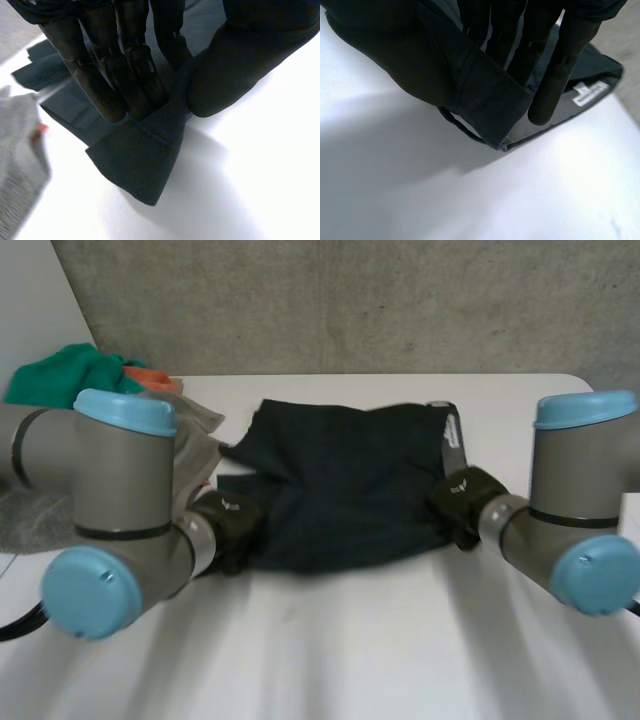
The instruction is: Fold the laundry.
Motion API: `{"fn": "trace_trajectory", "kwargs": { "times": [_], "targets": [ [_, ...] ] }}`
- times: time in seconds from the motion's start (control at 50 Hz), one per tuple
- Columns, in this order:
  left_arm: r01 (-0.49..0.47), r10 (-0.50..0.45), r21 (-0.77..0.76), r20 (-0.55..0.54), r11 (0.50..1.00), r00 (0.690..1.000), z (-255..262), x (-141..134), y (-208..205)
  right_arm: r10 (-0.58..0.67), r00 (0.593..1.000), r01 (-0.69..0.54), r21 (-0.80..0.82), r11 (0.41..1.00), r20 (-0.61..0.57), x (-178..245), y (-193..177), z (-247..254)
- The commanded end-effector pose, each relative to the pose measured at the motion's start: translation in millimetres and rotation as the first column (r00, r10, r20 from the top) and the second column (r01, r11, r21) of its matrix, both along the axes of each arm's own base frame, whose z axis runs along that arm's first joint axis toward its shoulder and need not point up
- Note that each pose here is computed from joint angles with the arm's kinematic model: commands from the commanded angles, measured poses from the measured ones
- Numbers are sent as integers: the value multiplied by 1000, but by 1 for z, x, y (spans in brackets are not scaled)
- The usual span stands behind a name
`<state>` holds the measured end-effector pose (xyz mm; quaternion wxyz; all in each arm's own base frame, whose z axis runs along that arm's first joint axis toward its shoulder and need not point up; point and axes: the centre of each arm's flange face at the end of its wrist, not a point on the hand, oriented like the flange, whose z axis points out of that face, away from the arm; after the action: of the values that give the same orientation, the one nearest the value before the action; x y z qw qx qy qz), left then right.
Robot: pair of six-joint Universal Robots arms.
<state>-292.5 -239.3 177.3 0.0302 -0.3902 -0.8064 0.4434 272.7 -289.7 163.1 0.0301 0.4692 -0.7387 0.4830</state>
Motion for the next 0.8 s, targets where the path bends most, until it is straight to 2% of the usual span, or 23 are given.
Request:
{"fn": "trace_trajectory", "kwargs": {
  "times": [0.02,0.08,0.1,0.18,0.26,0.28,0.34,0.36,0.42,0.44,0.5,0.58,0.66,0.8],
  "targets": [
    [81,-105,171,137,982,985,4,22,58,123,968,-79,198,977,-221,-36,70,22],
    [128,-183,258,201,958,962,3,29,82,203,930,-117,278,953,-307,-50,89,25],
    [159,-233,306,226,939,946,3,32,95,260,901,-142,330,933,-348,-60,100,26],
    [213,-313,359,247,909,917,10,31,111,333,863,-196,357,914,-380,-69,107,29],
    [228,-285,250,222,941,933,28,17,94,257,913,-165,290,943,-316,-65,94,31],
    [218,-251,170,208,961,945,36,9,79,196,941,-126,251,960,-278,-62,83,31],
    [187,-189,31,179,982,965,47,-4,51,89,975,-51,184,982,-205,-58,63,32],
    [156,-145,-60,157,986,977,53,-12,31,17,988,5,145,989,-156,-56,50,34],
    [117,-97,-186,113,976,989,60,-26,1,-78,992,87,102,991,-96,-55,34,32],
    [100,-82,-263,77,960,994,63,-37,-16,-130,989,134,56,989,-65,-54,22,31],
    [87,-80,-365,34,927,996,65,-53,-40,-188,981,187,-25,982,-43,-53,4,26],
    [87,-96,-533,11,842,995,55,-83,-78,-262,965,258,-201,945,3,-51,-28,18],
    [86,-95,-628,20,774,995,37,-102,-101,-265,962,273,-329,904,68,-45,-57,5],
    [60,-86,-695,-3,716,996,16,-120,-116,-264,960,276,-447,851,90,-39,-81,-15]
  ]
}}
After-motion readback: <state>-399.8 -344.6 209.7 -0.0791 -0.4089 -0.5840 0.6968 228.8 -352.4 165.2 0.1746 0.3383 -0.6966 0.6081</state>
